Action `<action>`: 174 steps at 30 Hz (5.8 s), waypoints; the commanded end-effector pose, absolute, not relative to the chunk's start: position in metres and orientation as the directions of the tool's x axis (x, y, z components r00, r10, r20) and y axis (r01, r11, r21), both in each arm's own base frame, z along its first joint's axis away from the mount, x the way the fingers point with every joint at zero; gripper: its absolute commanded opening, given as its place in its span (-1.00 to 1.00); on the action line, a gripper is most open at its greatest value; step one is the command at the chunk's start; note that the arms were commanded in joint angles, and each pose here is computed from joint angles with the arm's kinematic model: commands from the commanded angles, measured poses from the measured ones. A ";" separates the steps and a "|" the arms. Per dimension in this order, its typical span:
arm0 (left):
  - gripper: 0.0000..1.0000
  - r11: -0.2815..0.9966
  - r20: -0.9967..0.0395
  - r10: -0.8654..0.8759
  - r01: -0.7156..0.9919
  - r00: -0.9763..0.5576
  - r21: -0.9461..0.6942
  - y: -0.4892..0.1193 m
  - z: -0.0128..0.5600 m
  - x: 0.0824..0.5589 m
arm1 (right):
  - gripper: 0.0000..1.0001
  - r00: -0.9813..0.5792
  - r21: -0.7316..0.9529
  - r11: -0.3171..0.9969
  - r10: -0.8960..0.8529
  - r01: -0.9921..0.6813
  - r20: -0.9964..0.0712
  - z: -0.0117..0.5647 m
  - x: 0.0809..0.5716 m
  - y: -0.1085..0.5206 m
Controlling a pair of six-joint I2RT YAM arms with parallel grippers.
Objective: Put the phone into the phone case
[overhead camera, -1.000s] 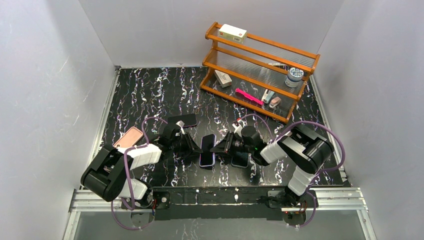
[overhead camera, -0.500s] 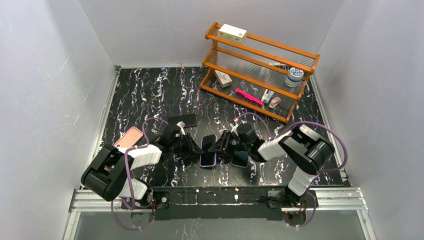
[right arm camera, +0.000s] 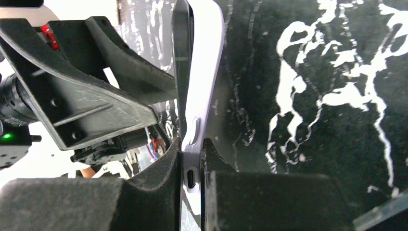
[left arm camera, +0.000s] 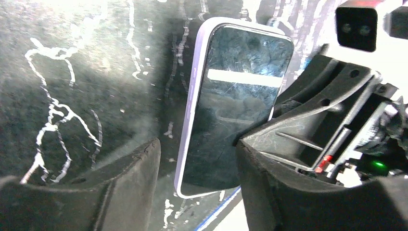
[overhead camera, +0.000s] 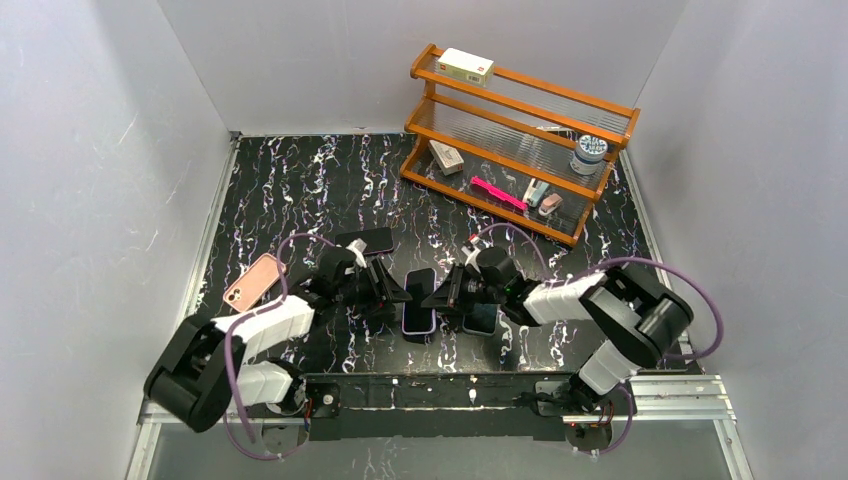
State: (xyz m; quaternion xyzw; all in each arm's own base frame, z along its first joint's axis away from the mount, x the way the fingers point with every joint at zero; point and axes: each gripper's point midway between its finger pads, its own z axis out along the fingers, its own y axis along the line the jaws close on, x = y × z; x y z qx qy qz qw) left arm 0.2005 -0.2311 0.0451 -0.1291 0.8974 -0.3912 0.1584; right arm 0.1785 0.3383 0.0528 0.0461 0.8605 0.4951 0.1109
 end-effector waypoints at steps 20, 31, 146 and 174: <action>0.27 0.205 -0.247 -0.378 0.179 -0.892 -0.962 -0.266 0.204 0.191 | -0.97 -0.797 0.830 0.133 0.231 -0.542 -0.558 0.233 0.165 0.312; -0.07 0.158 -0.242 -0.378 0.196 -0.894 -0.968 -0.267 0.206 0.188 | -0.97 -0.819 0.845 0.065 0.219 -0.530 -0.530 0.235 0.164 0.320; -1.00 0.126 -0.455 -0.153 0.440 -0.877 -0.889 -0.274 0.205 0.158 | -0.97 -0.750 0.797 0.100 0.287 -0.595 -0.596 0.268 0.174 0.291; -1.00 0.242 -0.399 -0.158 0.356 -0.903 -0.902 -0.274 0.174 0.171 | -0.97 -0.665 0.736 0.150 0.339 -0.660 -0.665 0.271 0.193 0.290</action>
